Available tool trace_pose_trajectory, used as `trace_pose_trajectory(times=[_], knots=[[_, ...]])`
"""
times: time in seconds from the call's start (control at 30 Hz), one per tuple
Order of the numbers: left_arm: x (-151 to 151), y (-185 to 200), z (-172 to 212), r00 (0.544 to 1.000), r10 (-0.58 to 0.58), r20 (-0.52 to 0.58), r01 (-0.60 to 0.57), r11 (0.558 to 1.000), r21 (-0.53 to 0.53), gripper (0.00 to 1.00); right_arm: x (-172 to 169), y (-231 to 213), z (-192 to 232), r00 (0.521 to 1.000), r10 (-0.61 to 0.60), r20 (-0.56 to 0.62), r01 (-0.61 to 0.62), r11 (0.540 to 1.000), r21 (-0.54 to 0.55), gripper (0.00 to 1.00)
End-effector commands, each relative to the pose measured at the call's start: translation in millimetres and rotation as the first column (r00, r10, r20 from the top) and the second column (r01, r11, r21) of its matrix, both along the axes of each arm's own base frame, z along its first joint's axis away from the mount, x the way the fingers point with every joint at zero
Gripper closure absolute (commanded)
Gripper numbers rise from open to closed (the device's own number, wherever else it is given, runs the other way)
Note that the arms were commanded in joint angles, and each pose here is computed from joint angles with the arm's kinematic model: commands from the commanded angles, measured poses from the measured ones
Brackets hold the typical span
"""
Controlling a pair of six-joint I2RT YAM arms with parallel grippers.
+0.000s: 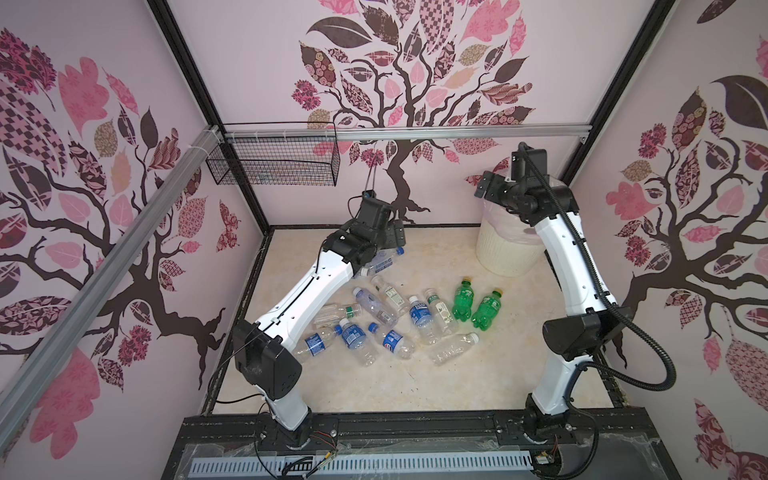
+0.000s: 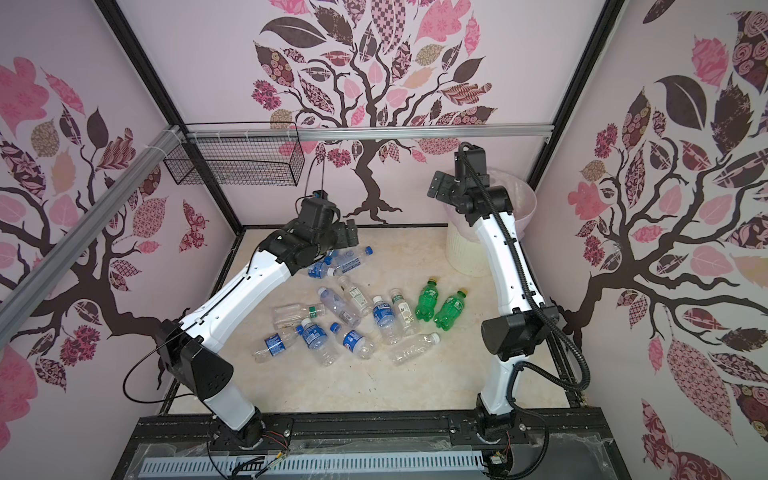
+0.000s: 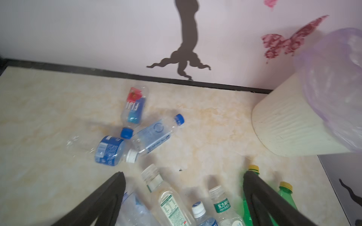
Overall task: Throw the plastic bottles in the bin
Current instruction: 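Withdraw the right gripper from the bin while the left gripper lowers to bottles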
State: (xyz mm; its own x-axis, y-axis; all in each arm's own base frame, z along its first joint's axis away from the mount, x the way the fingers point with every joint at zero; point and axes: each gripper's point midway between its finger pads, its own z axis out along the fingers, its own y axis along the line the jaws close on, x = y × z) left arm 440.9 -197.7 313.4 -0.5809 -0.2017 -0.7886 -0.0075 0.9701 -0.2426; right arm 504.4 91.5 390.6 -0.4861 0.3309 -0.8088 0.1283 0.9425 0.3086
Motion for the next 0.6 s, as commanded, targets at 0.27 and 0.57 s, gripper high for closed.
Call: trace_pose_trajectory(times=[0.27, 0.57], knots=[[-31.1, 125.3, -59.1, 0.907, 0.344, -0.241, -0.359, 0.933, -0.019, 0.03, -65.0, 137.7, -65.6, 0.941, 0.322, -0.108, -0.33, 0.942, -0.066, 0.0], [-20.1, 164.9, -81.3, 0.826, 0.474, -0.305, -0.529, 0.839, -0.129, 0.03, -95.5, 175.6, -123.4, 0.89, 0.405, -0.208, -0.429, 0.9, -0.082, 0.0]])
